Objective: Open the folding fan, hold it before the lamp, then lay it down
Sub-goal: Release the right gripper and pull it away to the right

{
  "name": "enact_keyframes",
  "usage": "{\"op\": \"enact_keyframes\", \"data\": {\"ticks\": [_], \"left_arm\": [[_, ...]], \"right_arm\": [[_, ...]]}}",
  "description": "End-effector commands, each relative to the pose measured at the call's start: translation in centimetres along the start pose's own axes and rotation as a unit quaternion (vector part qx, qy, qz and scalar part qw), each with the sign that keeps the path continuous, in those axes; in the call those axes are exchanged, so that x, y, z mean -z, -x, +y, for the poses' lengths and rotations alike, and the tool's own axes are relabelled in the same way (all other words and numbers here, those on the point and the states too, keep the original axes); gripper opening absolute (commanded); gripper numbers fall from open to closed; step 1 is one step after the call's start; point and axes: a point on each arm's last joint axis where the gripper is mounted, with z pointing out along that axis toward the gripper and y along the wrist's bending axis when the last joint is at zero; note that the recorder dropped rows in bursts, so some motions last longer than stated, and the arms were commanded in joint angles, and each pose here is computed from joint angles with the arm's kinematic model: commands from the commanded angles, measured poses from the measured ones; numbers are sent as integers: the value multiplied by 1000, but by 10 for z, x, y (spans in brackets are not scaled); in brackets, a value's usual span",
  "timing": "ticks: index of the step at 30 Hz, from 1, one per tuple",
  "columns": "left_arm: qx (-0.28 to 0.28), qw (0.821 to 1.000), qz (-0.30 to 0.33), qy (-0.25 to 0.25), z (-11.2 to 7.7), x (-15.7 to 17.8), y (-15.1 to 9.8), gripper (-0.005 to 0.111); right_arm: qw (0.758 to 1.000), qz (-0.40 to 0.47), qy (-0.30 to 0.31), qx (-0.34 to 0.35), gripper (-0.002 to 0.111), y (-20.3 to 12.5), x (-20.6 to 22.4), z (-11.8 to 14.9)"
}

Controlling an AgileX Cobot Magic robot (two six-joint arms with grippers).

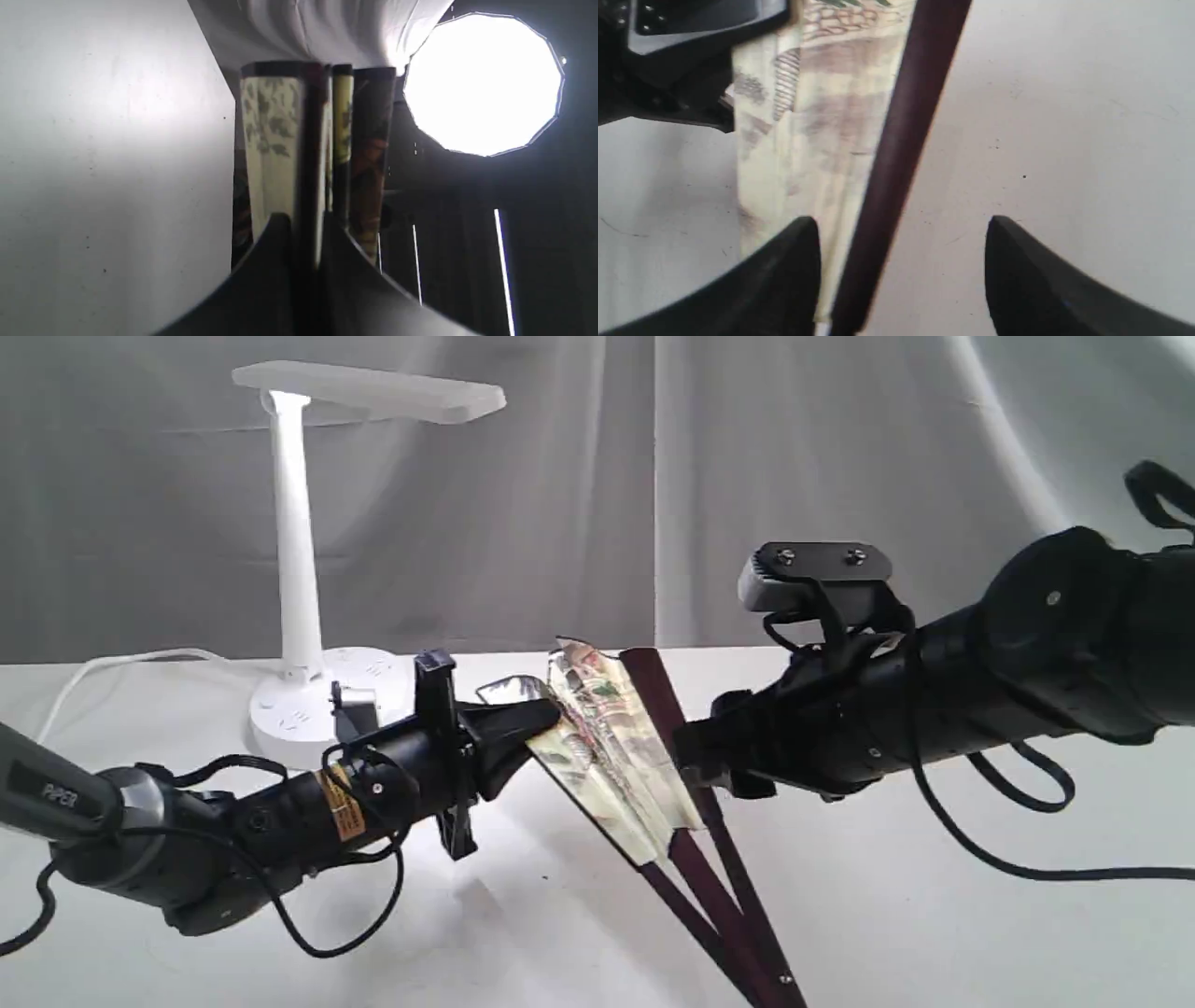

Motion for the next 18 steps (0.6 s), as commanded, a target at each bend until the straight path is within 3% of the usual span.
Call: {"op": "enact_keyframes", "data": {"ticks": [1,9,18], "left_arm": [[13,1000,13,-6,-4,9,8,0],[5,999,30,12,0,21,16,0],[18,996,83,40,4,22,6,0]], "right_arm": [[1000,-5,-5,-25,53,5,8,-11],[997,-3,-26,-68,52,5,17,-45],[996,-7,-39,-79,46,6,22,-63]]}}
